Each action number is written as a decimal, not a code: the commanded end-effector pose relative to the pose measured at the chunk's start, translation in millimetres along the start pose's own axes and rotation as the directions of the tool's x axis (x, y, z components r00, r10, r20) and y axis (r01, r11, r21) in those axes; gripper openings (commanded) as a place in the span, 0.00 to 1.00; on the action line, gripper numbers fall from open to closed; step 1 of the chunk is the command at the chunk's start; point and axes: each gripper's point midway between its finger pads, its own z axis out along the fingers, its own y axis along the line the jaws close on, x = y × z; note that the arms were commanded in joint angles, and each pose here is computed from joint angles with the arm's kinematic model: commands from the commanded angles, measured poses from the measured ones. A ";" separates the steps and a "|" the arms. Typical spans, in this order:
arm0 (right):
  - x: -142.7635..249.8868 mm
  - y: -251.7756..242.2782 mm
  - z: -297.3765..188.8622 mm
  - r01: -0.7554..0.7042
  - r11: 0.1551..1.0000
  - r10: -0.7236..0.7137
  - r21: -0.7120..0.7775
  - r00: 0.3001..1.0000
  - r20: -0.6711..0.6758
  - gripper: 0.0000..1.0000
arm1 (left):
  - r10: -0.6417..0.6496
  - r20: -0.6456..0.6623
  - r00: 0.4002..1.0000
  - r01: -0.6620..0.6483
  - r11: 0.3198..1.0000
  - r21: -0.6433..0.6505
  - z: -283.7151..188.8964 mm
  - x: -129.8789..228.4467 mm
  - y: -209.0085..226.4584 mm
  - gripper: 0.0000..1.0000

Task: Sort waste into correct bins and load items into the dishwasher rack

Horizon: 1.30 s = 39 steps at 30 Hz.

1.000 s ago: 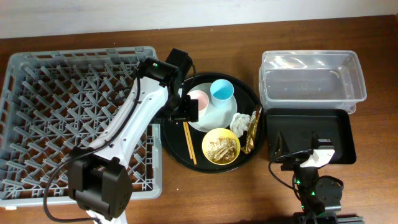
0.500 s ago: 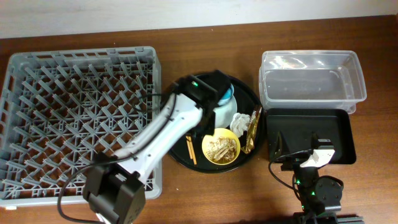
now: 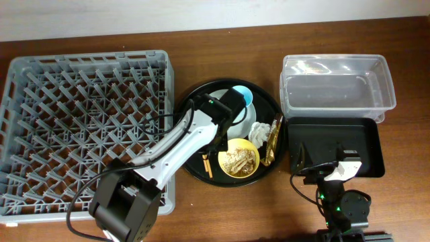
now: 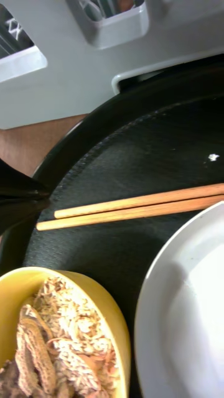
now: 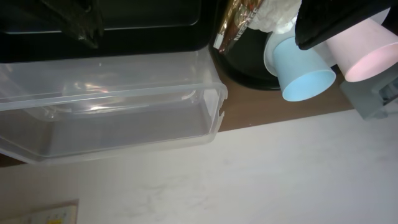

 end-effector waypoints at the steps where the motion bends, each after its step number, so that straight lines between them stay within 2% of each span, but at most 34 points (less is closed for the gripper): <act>1: 3.4 -0.8 0.4 0.006 1.000 -0.006 0.001 1.000 -0.010 0.99 | -0.037 -0.034 0.999 0.038 0.999 0.036 9.2 1.6 -0.5 0.15; 2: 3.4 -0.8 0.4 0.006 1.000 -0.006 0.001 1.000 -0.010 0.99 | -0.048 -0.051 0.998 0.051 0.997 0.056 11.7 2.0 -1.0 0.19; 4: 3.3 -0.8 0.4 0.006 1.000 -0.006 0.001 1.000 -0.010 0.99 | -0.066 -0.071 0.995 0.071 0.994 0.078 16.6 1.8 0.1 0.19; 8: 3.4 -0.8 0.4 0.006 1.000 -0.006 0.001 1.000 -0.010 0.99 | -0.081 -0.042 0.996 0.083 0.995 0.049 18.7 -5.0 7.9 0.19; 11: 3.3 -0.8 0.4 0.006 1.000 -0.006 0.001 1.000 -0.010 0.99 | -0.107 -0.017 0.994 0.107 0.994 0.025 20.8 -8.7 12.3 0.23; 14: 3.4 -0.8 0.4 0.006 1.000 -0.006 0.001 1.000 -0.010 0.99 | -0.125 -0.010 0.992 0.125 0.992 0.005 28.2 -8.2 15.3 0.32; 16: 3.3 -0.8 0.4 0.006 1.000 -0.006 0.001 1.000 -0.010 0.99 | -0.122 -0.024 0.992 0.122 0.993 -0.005 31.1 -5.4 16.3 0.43; 17: 3.4 -0.8 0.4 0.006 1.000 -0.006 0.001 1.000 -0.010 0.99 | -0.118 -0.027 0.993 0.117 0.993 -0.008 31.1 -4.4 17.1 0.42; 19: 3.4 -0.8 0.4 0.006 1.000 -0.006 0.001 1.000 -0.010 0.99 | -0.119 -0.024 0.993 0.119 0.993 -0.006 31.0 -5.4 16.7 0.29; 20: 3.4 -0.8 0.4 0.006 1.000 -0.006 0.001 1.000 -0.010 0.99 | -0.120 -0.018 0.993 0.120 0.993 -0.001 31.0 -6.8 15.7 0.27; 23: 3.3 -0.8 0.4 0.006 1.000 -0.006 0.001 1.000 -0.010 0.99 | -0.121 -0.011 0.993 0.121 0.993 0.006 31.3 -8.9 14.0 0.46; 25: 3.4 -0.8 0.4 0.006 1.000 -0.006 0.001 1.000 -0.010 0.99 | -0.120 -0.004 0.993 0.120 0.993 0.012 33.3 -10.5 11.0 0.47; 29: 3.4 -0.8 0.4 0.006 1.000 -0.006 0.001 1.000 -0.010 0.99 | -0.096 -0.001 0.995 0.096 0.995 0.002 44.9 -7.6 2.4 0.46; 34: 3.4 -0.8 0.4 0.006 1.000 -0.006 0.001 1.000 -0.010 0.99 | -0.094 0.038 0.995 0.096 0.994 -0.057 51.5 -12.7 12.9 0.28; 39: 3.3 -0.8 0.4 0.006 1.000 -0.006 0.001 1.000 -0.010 0.99 | -0.094 0.046 0.995 0.096 0.994 -0.060 54.2 -13.1 13.4 0.28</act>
